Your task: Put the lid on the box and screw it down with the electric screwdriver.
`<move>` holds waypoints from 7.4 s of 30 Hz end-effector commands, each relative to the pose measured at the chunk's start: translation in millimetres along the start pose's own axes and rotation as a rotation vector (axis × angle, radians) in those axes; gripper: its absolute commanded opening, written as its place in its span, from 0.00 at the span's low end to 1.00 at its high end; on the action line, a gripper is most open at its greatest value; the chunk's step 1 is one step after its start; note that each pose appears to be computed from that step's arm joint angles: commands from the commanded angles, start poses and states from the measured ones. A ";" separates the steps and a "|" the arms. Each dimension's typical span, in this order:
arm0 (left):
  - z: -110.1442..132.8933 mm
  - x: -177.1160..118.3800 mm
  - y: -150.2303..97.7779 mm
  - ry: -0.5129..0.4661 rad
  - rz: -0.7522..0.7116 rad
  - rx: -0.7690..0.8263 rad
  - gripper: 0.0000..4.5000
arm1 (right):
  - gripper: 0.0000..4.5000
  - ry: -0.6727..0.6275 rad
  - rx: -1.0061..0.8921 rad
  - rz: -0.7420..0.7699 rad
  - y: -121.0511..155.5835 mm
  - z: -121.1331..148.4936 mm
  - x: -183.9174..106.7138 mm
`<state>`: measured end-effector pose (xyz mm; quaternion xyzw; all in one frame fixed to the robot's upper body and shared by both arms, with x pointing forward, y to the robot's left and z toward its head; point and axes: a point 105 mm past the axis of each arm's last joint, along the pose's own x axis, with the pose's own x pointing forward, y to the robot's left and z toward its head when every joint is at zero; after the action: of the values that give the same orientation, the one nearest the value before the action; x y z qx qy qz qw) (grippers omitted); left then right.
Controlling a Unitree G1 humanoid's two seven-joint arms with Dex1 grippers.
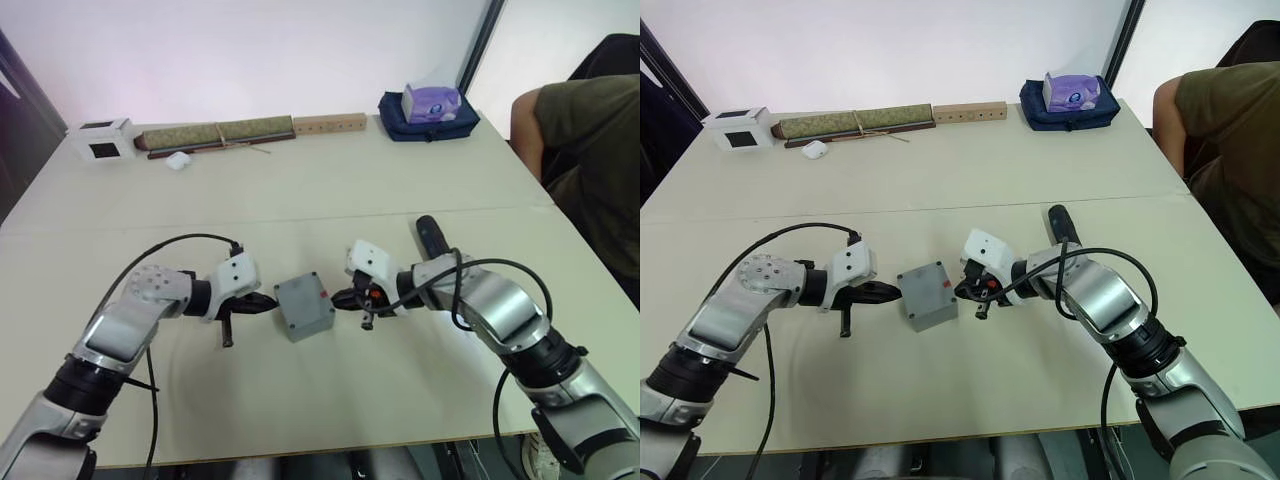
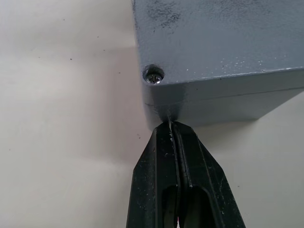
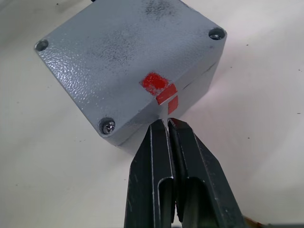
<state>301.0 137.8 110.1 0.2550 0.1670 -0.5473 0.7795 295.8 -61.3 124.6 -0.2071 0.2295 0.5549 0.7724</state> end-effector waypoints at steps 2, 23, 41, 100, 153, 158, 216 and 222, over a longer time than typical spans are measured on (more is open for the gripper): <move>13.1 0.2 6.5 -0.031 0.023 0.061 0.00 | 0.01 -0.045 -0.033 0.011 7.7 12.5 -3.1; 32.0 -25.4 -1.6 -0.057 0.016 0.059 0.00 | 0.06 -0.203 -0.011 -0.420 -60.1 26.8 -45.2; 81.5 -30.1 -0.9 -0.219 0.023 0.079 0.00 | 1.00 -0.263 0.230 -0.491 -100.8 9.4 -12.1; 76.1 -22.1 -0.3 -0.212 0.020 0.070 0.00 | 0.01 -0.209 0.122 -0.422 -78.9 15.4 -16.9; 77.3 -24.9 -2.9 -0.209 0.010 0.079 0.00 | 0.01 -0.245 0.061 -0.189 -8.4 42.4 -17.0; 77.4 -24.4 -2.5 -0.210 0.009 0.080 0.00 | 0.01 -0.264 0.043 -0.167 -4.0 49.1 -19.4; 94.5 -25.6 -19.4 -0.287 -0.033 0.108 0.00 | 0.99 -0.125 0.035 -0.413 -54.0 45.7 -97.9; 118.0 -28.9 -28.4 -0.394 -0.084 0.128 0.00 | 0.99 0.223 0.270 -0.573 -91.4 -3.2 -144.7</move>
<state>270.0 90.0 196.8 0.1815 0.0259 -0.6182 0.7643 341.0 -179.7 210.7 -0.2203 0.2797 0.2940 0.8870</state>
